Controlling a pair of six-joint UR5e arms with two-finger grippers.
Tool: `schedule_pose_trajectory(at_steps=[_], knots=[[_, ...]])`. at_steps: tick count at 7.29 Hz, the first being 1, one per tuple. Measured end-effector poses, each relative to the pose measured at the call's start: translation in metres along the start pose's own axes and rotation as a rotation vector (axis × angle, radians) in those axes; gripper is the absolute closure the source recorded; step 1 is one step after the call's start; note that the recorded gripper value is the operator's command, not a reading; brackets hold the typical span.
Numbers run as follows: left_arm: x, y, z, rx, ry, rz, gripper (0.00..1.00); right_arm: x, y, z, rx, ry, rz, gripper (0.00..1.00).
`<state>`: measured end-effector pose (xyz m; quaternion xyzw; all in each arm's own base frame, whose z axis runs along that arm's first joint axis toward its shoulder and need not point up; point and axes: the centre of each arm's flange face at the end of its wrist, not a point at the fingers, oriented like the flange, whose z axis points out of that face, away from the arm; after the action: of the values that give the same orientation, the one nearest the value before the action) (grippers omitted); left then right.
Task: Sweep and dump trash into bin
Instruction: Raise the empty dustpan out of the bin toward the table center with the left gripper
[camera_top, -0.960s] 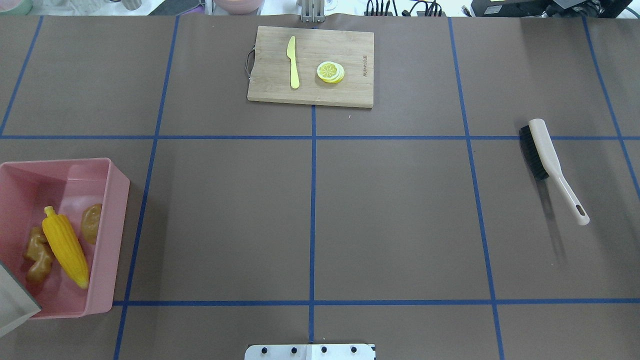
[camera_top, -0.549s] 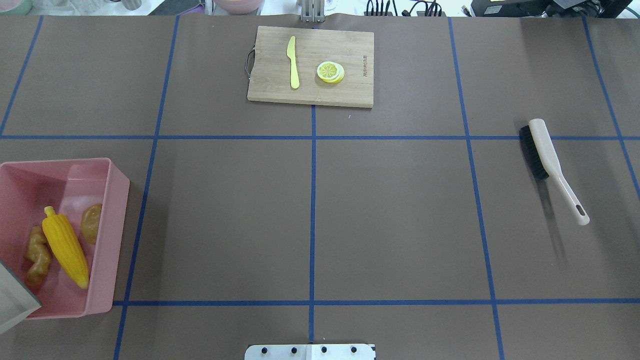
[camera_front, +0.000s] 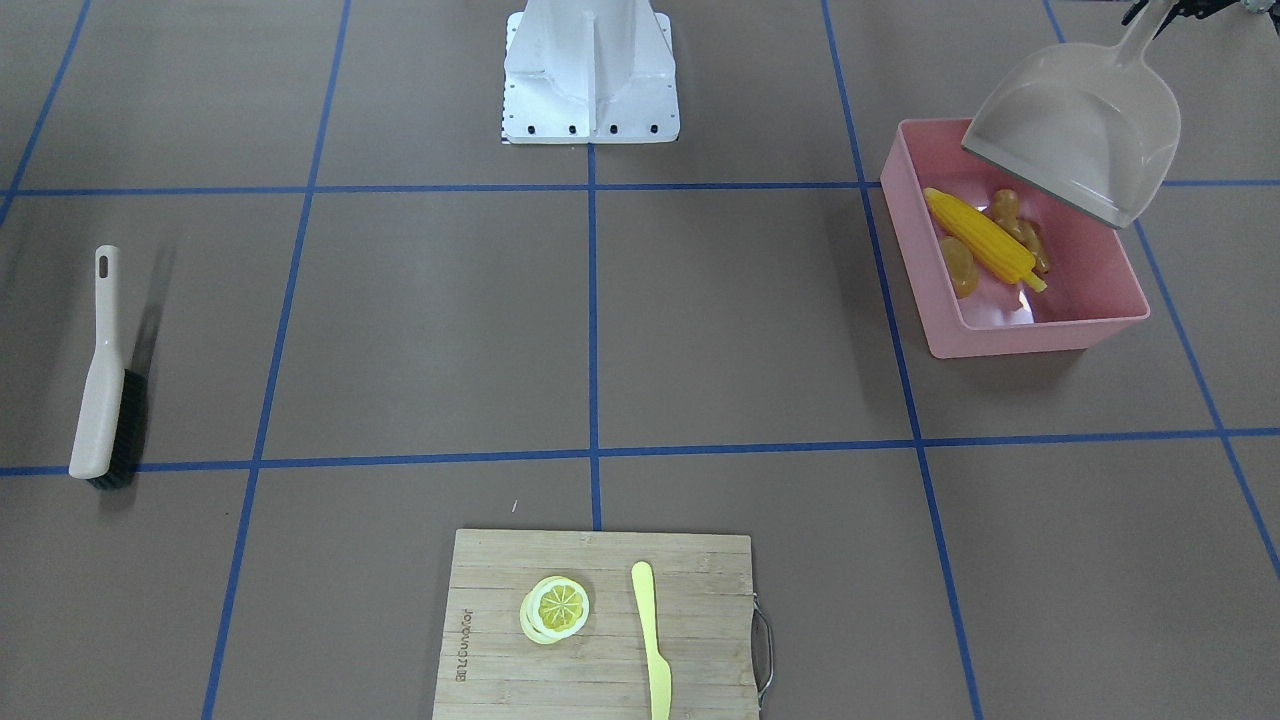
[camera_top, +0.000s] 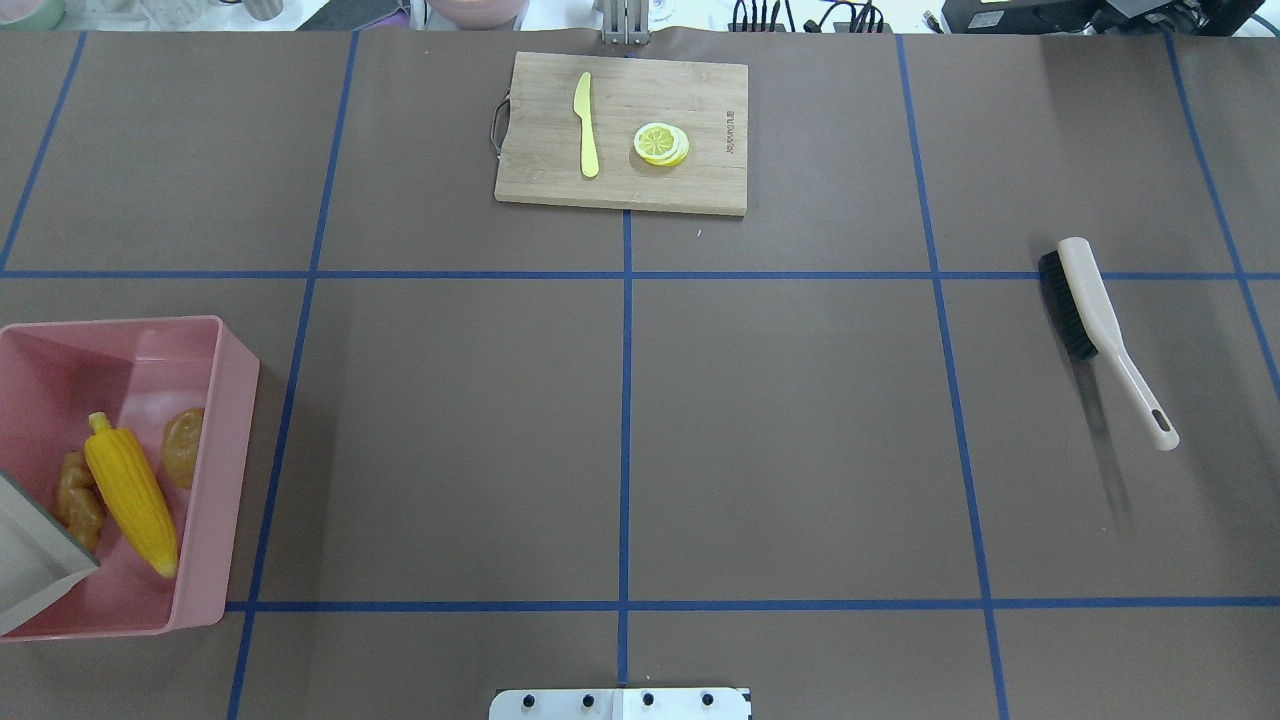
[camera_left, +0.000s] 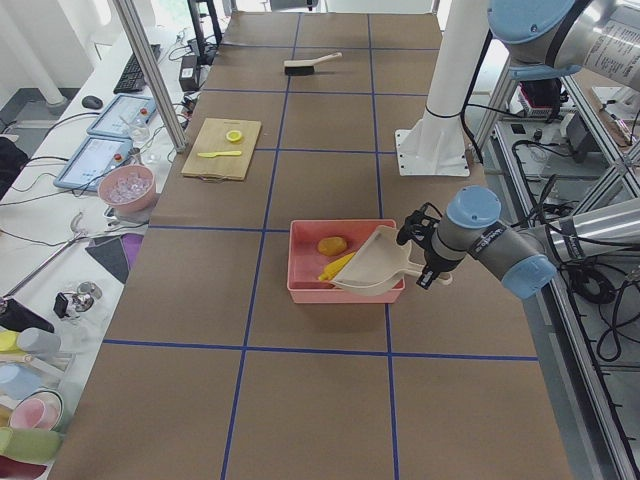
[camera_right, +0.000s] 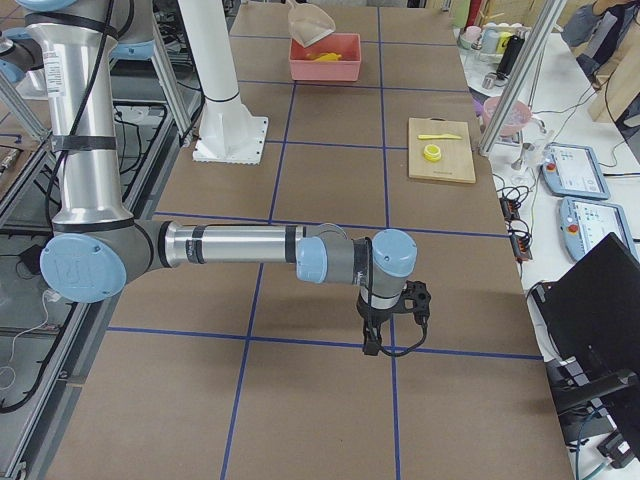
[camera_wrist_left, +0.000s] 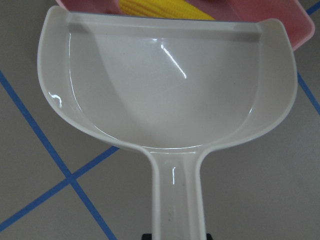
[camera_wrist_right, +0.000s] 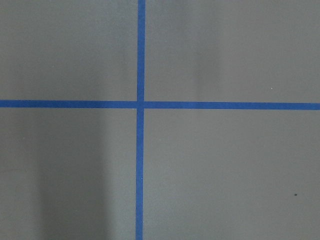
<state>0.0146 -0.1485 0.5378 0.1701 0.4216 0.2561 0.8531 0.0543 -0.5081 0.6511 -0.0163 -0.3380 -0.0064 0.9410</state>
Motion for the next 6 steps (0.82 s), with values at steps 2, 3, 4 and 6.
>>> schedule_pose_trajectory(at_steps=[2, 3, 4, 6], knots=[[-0.001, -0.021, -0.004, 0.098, -0.014, 0.025, 1.00, 0.003, 0.003, 0.003, -0.006, 0.001, 0.005, 0.00], [-0.002, -0.036, -0.003, 0.142, -0.017, 0.036, 1.00, 0.004, 0.004, 0.004, -0.008, 0.001, 0.007, 0.00], [-0.003, -0.054, -0.001, 0.182, -0.014, 0.044, 1.00, 0.004, 0.005, 0.005, -0.010, 0.002, 0.008, 0.00], [-0.003, -0.107, 0.008, 0.242, -0.002, 0.031, 1.00, 0.006, 0.006, 0.007, -0.013, 0.002, 0.011, 0.00]])
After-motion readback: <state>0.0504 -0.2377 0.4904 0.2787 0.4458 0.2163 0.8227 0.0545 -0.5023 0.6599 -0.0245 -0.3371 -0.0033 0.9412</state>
